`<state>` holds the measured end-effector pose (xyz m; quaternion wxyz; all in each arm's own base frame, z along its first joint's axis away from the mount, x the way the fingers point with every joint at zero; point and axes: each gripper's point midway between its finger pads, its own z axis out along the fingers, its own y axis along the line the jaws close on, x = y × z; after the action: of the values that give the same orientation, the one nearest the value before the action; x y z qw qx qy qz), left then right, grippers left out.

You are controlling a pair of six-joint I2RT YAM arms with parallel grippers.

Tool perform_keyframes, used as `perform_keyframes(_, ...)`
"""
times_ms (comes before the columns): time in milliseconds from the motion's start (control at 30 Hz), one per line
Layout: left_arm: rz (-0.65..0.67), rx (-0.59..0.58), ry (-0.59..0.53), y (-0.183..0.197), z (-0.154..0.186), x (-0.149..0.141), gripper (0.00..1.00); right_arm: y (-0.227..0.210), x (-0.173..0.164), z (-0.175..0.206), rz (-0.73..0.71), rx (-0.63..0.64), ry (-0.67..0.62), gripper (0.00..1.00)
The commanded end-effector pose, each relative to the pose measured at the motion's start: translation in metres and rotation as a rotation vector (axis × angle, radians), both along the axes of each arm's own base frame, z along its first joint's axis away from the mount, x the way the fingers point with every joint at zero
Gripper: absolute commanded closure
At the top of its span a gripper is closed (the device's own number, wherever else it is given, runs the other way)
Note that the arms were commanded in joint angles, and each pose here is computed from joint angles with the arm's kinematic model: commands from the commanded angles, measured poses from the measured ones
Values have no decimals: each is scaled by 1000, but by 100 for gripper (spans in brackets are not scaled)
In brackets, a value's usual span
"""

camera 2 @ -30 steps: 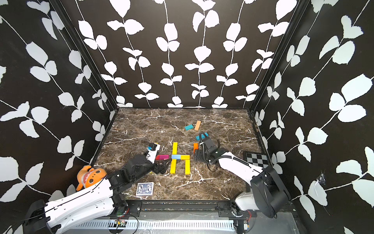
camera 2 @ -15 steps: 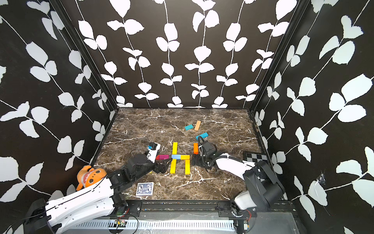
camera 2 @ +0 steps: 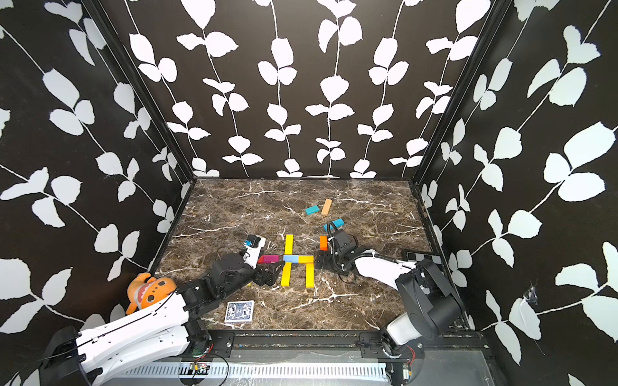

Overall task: Assemble the letter h with building blocks
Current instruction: Assemble the building block at the center of the board.

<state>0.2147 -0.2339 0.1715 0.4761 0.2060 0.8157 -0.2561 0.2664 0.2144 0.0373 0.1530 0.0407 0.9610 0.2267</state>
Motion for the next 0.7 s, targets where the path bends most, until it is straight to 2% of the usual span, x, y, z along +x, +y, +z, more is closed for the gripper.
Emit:
perform_keyframes(0, 0, -47, -30, -5, 20, 5, 1, -5, 5, -5, -15, -26, 0, 13)
perform_keyframes(667, -3, -35, -21, -8, 15, 6, 1, -5, 9, 0, -2, -16, -14, 13)
